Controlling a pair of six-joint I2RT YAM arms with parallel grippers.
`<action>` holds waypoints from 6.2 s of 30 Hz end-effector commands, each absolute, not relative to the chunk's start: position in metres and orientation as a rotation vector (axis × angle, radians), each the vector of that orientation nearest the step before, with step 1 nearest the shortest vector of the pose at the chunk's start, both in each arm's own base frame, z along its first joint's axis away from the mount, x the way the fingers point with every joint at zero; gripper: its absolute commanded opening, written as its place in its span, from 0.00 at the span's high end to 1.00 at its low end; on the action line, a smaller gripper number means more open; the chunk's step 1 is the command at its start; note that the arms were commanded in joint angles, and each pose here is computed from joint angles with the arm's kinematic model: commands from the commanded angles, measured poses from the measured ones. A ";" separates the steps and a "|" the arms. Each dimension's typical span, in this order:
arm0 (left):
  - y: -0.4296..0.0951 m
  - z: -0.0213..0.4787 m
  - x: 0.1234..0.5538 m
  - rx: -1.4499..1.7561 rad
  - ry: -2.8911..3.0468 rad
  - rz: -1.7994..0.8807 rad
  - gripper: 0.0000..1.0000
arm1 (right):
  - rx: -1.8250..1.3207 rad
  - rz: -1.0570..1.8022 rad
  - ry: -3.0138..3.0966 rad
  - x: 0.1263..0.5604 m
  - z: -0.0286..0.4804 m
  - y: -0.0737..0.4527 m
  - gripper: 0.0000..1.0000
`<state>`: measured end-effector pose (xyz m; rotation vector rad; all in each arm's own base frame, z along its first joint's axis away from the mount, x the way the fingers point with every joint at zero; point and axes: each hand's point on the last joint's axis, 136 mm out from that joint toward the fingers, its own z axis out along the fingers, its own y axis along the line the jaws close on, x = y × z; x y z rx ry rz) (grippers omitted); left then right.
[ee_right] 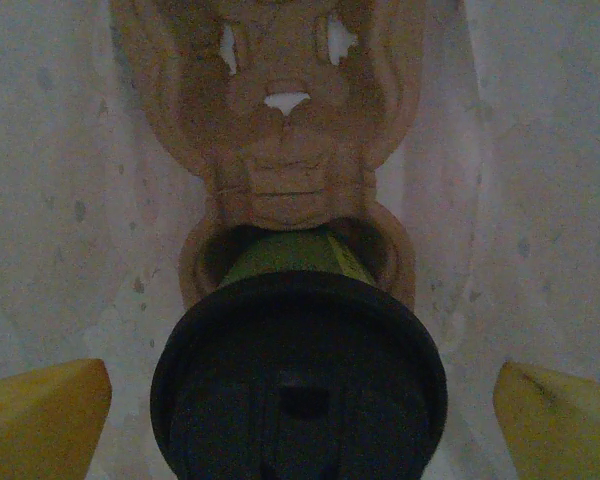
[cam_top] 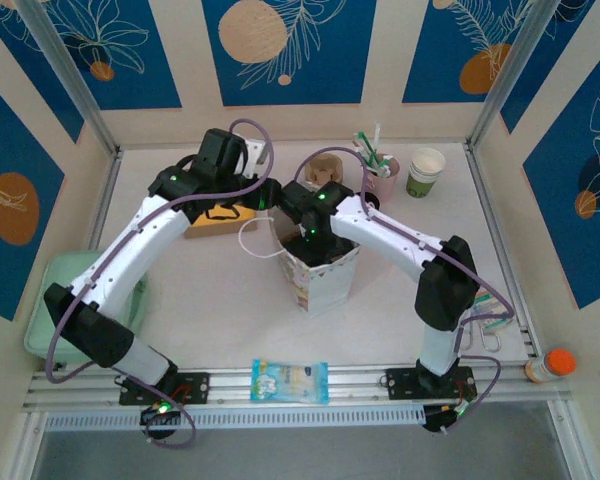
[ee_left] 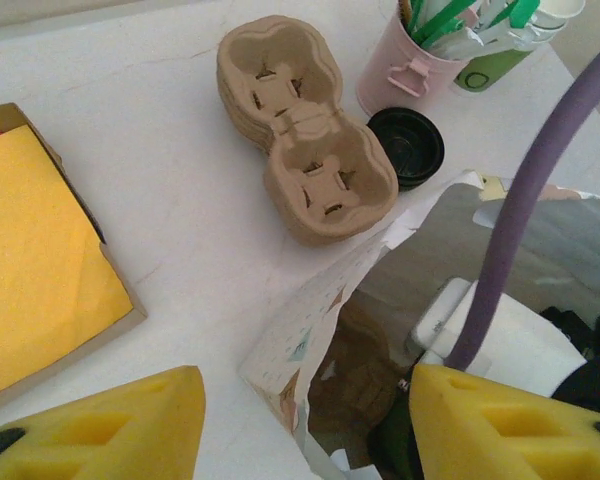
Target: Pack the takeout coffee
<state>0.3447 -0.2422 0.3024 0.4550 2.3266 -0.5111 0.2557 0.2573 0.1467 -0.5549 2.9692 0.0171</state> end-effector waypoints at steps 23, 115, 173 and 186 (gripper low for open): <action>-0.235 0.336 0.326 0.455 2.240 -0.545 0.24 | -0.613 0.138 2.798 0.251 0.240 0.263 0.01; -0.229 0.175 0.349 -0.123 2.404 -0.956 0.33 | 0.003 0.261 2.868 0.257 0.168 0.152 0.01; -0.119 0.215 0.304 -0.131 2.297 -0.656 0.28 | 0.173 0.245 2.561 0.303 0.267 0.072 0.01; -0.119 0.218 0.277 -0.108 2.269 -0.709 0.29 | 0.191 0.325 2.495 0.381 0.298 0.071 0.24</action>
